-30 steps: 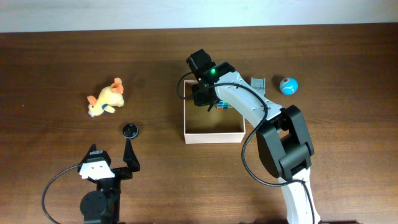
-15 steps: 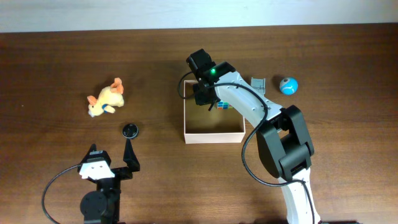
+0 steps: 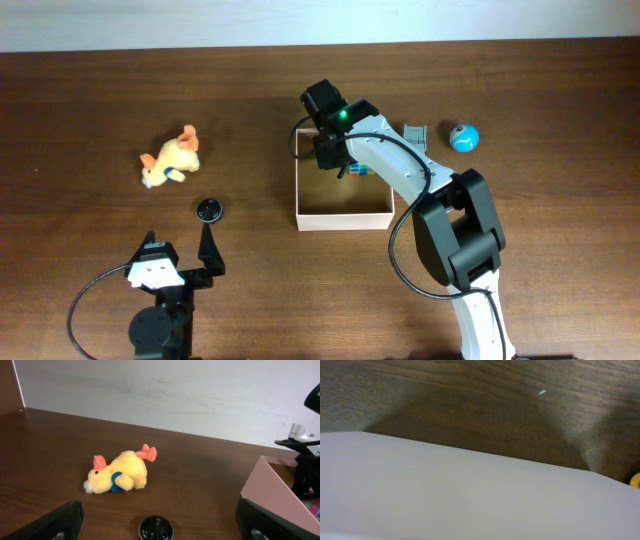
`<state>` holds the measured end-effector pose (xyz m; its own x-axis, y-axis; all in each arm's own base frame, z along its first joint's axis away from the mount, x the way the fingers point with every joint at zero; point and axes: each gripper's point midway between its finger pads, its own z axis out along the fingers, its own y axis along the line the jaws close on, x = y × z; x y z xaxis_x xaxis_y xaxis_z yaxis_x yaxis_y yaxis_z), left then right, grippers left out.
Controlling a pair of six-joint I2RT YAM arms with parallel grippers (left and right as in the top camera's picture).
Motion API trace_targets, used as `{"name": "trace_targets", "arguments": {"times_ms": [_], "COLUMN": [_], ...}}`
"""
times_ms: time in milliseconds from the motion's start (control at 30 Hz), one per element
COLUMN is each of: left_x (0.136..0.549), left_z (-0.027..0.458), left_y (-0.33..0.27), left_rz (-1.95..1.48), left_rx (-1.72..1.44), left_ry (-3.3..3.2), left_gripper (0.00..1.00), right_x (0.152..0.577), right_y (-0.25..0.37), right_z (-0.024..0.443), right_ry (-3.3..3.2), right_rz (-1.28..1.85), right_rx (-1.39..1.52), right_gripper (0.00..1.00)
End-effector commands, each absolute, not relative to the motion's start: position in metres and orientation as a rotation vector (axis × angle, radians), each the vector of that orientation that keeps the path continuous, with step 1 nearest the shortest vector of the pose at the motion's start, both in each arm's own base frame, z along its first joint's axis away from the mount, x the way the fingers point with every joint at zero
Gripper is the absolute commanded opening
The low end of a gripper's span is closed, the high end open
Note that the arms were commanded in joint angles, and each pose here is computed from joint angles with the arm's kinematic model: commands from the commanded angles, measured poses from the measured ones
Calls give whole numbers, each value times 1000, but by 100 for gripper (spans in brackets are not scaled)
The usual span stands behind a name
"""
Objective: Pack container
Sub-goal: 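Lower the cube into the box and open the right gripper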
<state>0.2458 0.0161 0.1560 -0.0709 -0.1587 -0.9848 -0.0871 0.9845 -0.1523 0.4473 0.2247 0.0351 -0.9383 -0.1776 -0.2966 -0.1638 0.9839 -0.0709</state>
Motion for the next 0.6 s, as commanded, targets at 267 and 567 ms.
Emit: {"name": "trace_targets", "arguments": {"times_ms": [267, 567], "left_x": [246, 246], "left_z": [154, 154], "left_y": [16, 16], "left_rz": [-52, -52], "left_rx": [-172, -173], "left_ry": [1654, 1654], "left_gripper": [99, 99], "right_x": [439, 447], "right_y": [200, 205], "right_z": [13, 15], "right_ry": [2883, 2845], "right_rz": [-155, -129], "right_rx": [-232, -258], "right_gripper": [13, 13]}}
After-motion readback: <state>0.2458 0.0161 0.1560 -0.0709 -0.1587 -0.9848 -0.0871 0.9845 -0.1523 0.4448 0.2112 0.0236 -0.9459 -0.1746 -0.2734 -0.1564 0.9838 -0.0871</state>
